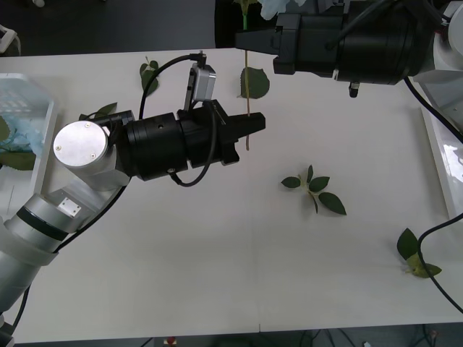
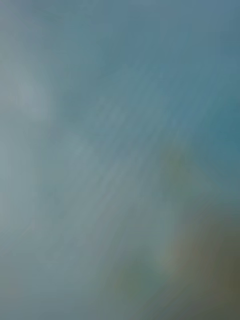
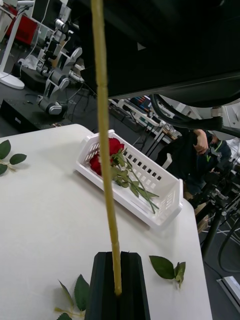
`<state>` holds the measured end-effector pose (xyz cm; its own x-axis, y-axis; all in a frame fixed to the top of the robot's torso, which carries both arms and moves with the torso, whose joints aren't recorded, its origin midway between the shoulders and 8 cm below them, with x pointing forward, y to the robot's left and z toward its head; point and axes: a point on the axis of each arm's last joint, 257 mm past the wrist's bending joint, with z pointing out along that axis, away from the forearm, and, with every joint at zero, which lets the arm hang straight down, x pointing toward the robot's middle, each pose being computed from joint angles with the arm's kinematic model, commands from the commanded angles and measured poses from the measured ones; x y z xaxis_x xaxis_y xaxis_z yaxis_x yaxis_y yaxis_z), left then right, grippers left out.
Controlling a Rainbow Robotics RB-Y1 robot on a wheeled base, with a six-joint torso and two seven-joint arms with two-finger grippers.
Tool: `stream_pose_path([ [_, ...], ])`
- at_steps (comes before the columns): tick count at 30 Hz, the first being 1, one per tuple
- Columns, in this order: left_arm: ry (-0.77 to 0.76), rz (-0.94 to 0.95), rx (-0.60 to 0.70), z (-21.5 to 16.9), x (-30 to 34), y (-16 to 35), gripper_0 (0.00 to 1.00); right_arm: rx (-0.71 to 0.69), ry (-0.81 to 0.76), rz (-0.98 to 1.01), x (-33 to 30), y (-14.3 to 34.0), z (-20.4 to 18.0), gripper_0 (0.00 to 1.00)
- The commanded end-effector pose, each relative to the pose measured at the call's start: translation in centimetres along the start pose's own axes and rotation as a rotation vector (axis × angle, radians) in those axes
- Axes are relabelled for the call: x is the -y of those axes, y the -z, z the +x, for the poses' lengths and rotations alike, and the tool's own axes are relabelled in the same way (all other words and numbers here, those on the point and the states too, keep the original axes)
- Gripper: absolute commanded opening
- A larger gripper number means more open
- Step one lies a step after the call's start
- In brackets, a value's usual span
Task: Place the red flowers into the right box and the blue flowers into the left box. If a person shows an open palm, hand one flower to the person first, then continue sorting.
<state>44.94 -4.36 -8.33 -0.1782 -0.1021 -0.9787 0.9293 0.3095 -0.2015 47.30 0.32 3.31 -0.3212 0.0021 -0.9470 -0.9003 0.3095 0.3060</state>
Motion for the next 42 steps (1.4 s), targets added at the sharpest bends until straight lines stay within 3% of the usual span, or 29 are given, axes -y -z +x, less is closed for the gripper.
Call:
stream_pose_path([
  [1, 0.068, 0.033, 0.033, -2.4, 1.2, -1.3, 0.00, 0.052, 0.095, -0.035, -2.5, -0.2, -3.3, 0.77],
  [3, 0.070, 0.034, 0.034, -2.5, 1.2, -1.3, 0.00, 0.057, 0.106, -0.019, -2.0, -0.1, -3.4, 0.92],
  [5, 0.070, 0.033, 0.033, -2.5, 1.1, -1.1, 0.00, 0.061, 0.117, -0.007, -1.7, 0.2, -3.7, 1.00],
  [14, 0.075, -0.007, 0.025, -3.9, -1.3, 2.1, 0.00, 0.013, 0.168, 0.042, -0.1, 2.0, -3.2, 1.00],
  [23, 0.031, -0.142, -0.027, -5.6, -6.7, 9.5, 0.00, -0.221, 0.271, 0.048, 3.5, 7.6, 2.2, 1.00],
  [29, -0.041, -0.233, -0.191, -4.0, -9.2, 17.9, 0.00, -0.388, 0.438, 0.025, 5.5, 13.0, 5.9, 1.00],
  [34, -0.078, -0.314, -0.363, -2.3, -10.2, 26.5, 0.00, -0.427, 0.551, -0.011, 5.5, 15.7, 7.6, 1.00],
  [42, 0.075, -0.703, -0.591, -1.4, -13.8, 46.5, 0.00, -0.491, 0.501, -0.017, 4.9, 18.6, 10.3, 1.00],
])
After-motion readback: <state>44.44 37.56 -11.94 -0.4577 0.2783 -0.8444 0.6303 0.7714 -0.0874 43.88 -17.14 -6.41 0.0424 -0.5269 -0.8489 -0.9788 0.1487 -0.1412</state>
